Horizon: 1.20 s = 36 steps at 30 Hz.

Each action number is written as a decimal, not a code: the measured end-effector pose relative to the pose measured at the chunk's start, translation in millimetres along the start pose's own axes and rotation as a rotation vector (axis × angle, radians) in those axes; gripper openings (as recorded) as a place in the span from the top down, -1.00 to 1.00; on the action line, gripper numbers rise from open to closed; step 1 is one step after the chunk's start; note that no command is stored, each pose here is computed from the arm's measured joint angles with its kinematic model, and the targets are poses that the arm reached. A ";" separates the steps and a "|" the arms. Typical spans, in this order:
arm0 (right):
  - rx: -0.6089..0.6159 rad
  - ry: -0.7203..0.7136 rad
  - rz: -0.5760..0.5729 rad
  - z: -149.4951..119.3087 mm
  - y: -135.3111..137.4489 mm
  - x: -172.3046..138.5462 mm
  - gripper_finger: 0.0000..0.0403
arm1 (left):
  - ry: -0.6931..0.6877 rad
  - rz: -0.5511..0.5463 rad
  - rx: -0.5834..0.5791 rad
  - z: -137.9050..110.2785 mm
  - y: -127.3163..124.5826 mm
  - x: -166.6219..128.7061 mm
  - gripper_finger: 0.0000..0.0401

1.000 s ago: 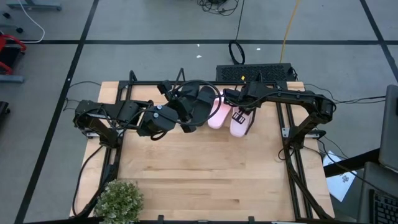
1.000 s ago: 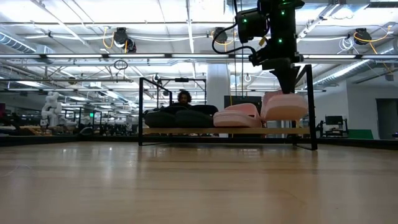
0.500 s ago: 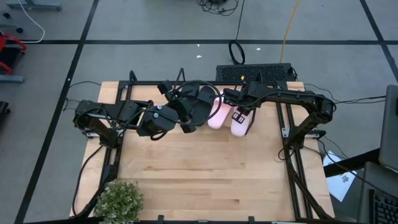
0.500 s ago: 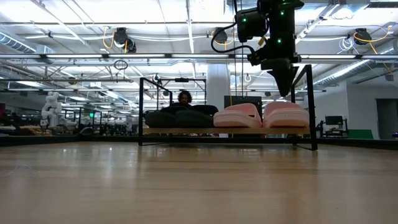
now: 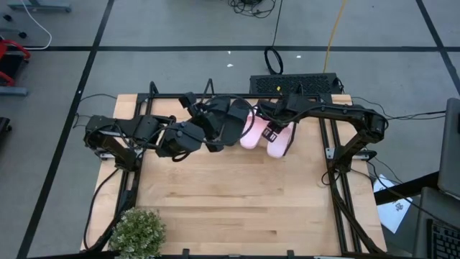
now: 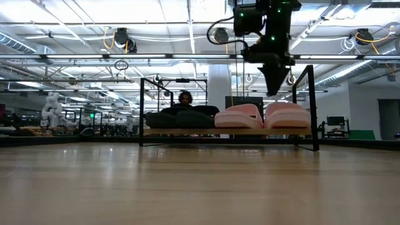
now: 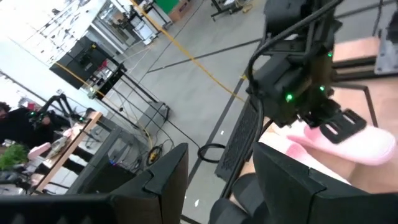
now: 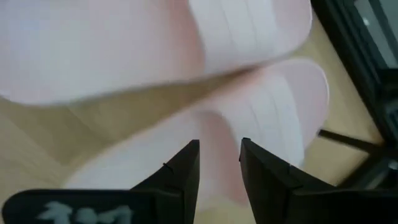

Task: Pick and place slides into the shelf
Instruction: Return to Home Position

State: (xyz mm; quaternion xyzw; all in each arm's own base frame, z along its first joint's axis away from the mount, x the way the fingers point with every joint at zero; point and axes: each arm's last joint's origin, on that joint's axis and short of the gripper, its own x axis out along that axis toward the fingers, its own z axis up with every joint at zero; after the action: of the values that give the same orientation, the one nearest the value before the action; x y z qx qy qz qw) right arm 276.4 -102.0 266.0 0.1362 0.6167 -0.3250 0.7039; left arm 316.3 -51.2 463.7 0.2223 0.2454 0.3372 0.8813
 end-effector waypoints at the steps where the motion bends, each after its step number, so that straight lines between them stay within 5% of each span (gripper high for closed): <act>1: 0.006 -0.018 0.017 2.4 0.7 -2.4 0.47 | 0.000 0.004 -0.007 -0.1 1.4 -0.7 0.06; 10: 0.017 -0.223 0.126 25.3 7.7 -51.5 0.47 | -0.033 -0.036 -0.108 -8.2 40.7 -36.1 0.06; 17: -0.126 -0.489 0.247 16.1 16.9 -122.2 0.47 | -0.124 -0.287 -0.280 -27.4 90.5 -92.7 0.06; 22: -0.198 -0.767 0.342 -17.5 4.9 -179.4 0.47 | -0.095 -0.460 -0.464 -56.6 127.3 -125.8 0.06; 27: -0.153 -0.935 0.429 -68.7 -33.1 -222.8 0.47 | 0.039 -0.612 -0.519 -87.8 144.8 -142.4 0.06; 31: -0.043 -0.981 0.554 -114.9 -61.9 -235.6 0.47 | 0.092 -0.650 -0.486 -101.4 138.2 -144.9 0.06; 36: -0.111 -0.993 0.788 -161.7 -77.2 -225.3 0.47 | 0.112 -0.744 -0.407 -115.5 109.8 -144.2 0.06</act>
State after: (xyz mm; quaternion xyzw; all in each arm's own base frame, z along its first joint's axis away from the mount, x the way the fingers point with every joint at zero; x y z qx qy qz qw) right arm 95.8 1.1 465.0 0.1494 0.1364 -0.0337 0.9787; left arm 101.7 -52.5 475.4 -0.0784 0.2847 0.0496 0.9541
